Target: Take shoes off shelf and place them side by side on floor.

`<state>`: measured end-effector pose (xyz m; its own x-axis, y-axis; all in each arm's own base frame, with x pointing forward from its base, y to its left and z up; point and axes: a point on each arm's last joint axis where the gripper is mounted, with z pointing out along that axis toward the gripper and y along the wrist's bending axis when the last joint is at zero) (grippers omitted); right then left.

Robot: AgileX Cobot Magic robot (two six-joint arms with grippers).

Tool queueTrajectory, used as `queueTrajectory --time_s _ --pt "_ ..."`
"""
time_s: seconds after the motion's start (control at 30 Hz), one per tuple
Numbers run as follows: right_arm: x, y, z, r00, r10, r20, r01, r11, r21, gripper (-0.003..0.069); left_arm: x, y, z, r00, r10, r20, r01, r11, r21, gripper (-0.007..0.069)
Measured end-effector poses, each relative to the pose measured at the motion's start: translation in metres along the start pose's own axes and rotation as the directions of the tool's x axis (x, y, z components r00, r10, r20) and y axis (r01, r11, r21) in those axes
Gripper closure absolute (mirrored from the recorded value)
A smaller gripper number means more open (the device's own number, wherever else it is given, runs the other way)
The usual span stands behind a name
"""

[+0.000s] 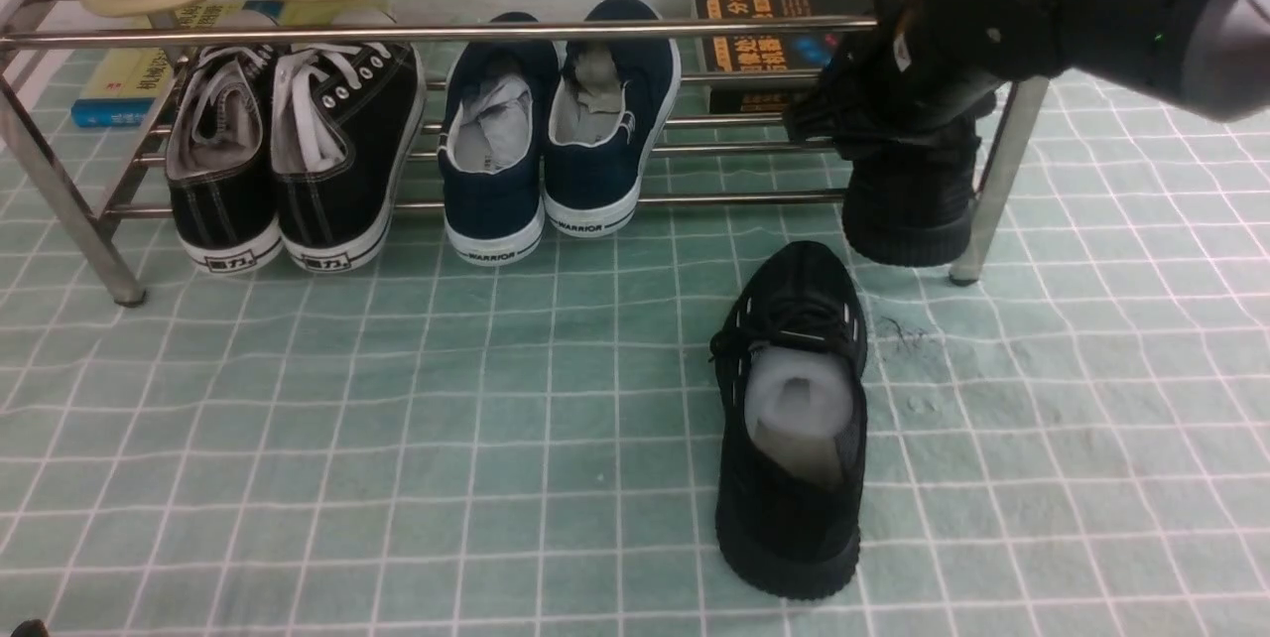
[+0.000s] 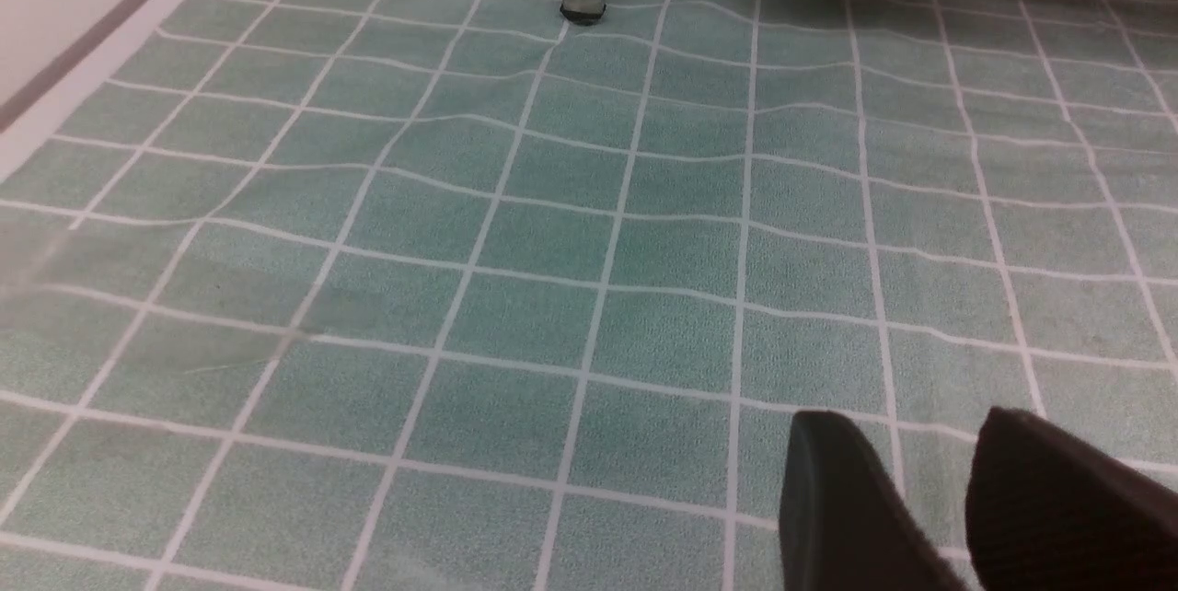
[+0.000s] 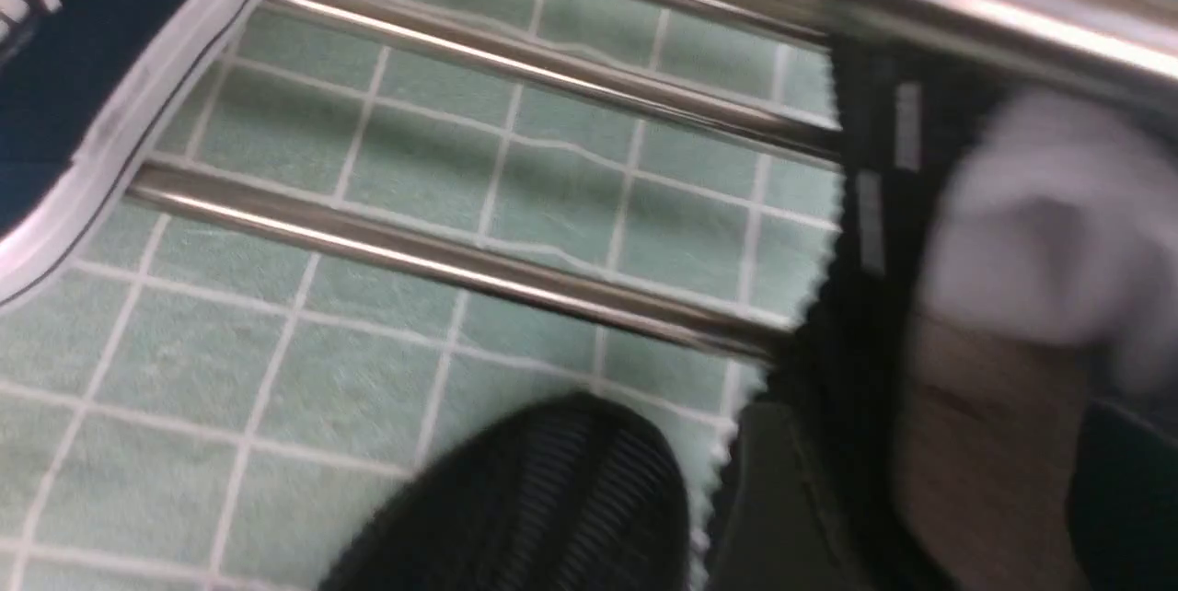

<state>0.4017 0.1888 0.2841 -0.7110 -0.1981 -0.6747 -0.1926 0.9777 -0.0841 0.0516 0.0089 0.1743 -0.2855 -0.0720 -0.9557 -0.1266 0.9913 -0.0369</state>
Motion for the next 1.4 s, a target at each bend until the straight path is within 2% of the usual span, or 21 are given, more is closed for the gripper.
queueTrajectory --time_s 0.13,0.23,0.27,0.3,0.33,0.4,0.43,0.5,0.63,0.67,0.73,0.83,0.97,1.13,1.4 --pt "0.003 0.004 0.016 1.000 -0.019 0.011 0.019 1.000 -0.006 0.0285 0.000 0.000 0.000 1.000 0.000 0.000 0.000 1.000 0.000 0.0384" --pt "0.006 0.004 0.023 1.000 -0.029 -0.003 0.029 1.000 0.000 0.0410 0.000 0.000 0.000 1.000 0.000 0.000 0.000 1.000 0.000 0.0384" --pt "0.007 0.004 0.022 0.999 -0.030 -0.014 0.030 1.000 0.007 0.0478 0.000 0.000 0.000 1.000 0.000 0.000 0.000 1.000 0.000 0.0384" --pt "0.007 0.003 0.021 0.999 -0.029 -0.020 0.029 1.000 0.009 0.0491 0.000 0.000 0.000 1.000 0.000 0.000 0.000 1.000 0.000 0.0384" --pt "0.007 0.001 0.012 0.999 -0.032 -0.043 0.033 0.999 0.014 0.0603 0.000 0.000 0.000 1.000 0.000 0.000 0.000 1.000 0.000 0.0384" --pt "0.006 -0.001 0.004 0.998 -0.032 -0.061 0.032 0.999 0.011 0.0641 0.000 0.000 0.000 1.000 0.000 0.000 0.000 1.000 0.000 0.0384" --pt "0.005 -0.001 -0.019 0.995 -0.045 -0.087 0.045 0.999 -0.008 0.0655 0.000 0.000 0.000 1.000 0.000 0.000 0.000 1.000 0.000 0.0384" --pt "0.003 -0.003 -0.039 0.993 -0.057 -0.101 0.054 0.998 -0.028 0.0655 0.000 0.000 0.000 1.000 0.000 0.000 0.000 1.000 0.000 0.0384" --pt "0.007 -0.007 -0.124 0.983 -0.104 -0.152 0.079 0.983 -0.163 0.0655 0.000 0.000 0.000 1.000 0.000 0.000 0.000 1.000 0.000 0.0384" --pt "0.008 -0.007 -0.127 0.983 -0.100 -0.156 0.074 0.983 -0.168 0.0655 0.000 0.000 0.000 1.000 0.000 0.000 0.000 1.000 0.000 0.0384" --pt "0.016 -0.014 -0.166 0.971 -0.145 -0.188 0.101 0.969 -0.225 0.0655 0.000 0.000 0.000 1.000 0.000 0.000 0.000 1.000 0.000 0.0384" --pt "0.022 -0.019 -0.184 0.970 -0.160 -0.185 0.111 0.962 -0.248 0.0655 0.000 0.000 0.000 1.000 0.000 0.000 0.000 1.000 0.000 0.0384" --pt "0.046 -0.023 -0.186 0.957 -0.168 -0.235 0.106 0.961 -0.257 0.0655 0.000 0.000 0.000 1.000 0.000 0.000 0.000 1.000 0.000 0.0384" --pt "0.086 -0.024 -0.161 0.910 -0.199 -0.365 0.117 0.965 -0.234 0.0652 0.000 0.000 0.000 1.000 0.000 0.000 0.000 1.000 0.000 0.0384" --pt "0.099 -0.022 -0.120 0.914 -0.235 -0.331 0.184 0.967 -0.176 0.0651 0.000 0.000 0.000 1.000 0.000 0.000 0.000 1.000 0.000 0.0384"
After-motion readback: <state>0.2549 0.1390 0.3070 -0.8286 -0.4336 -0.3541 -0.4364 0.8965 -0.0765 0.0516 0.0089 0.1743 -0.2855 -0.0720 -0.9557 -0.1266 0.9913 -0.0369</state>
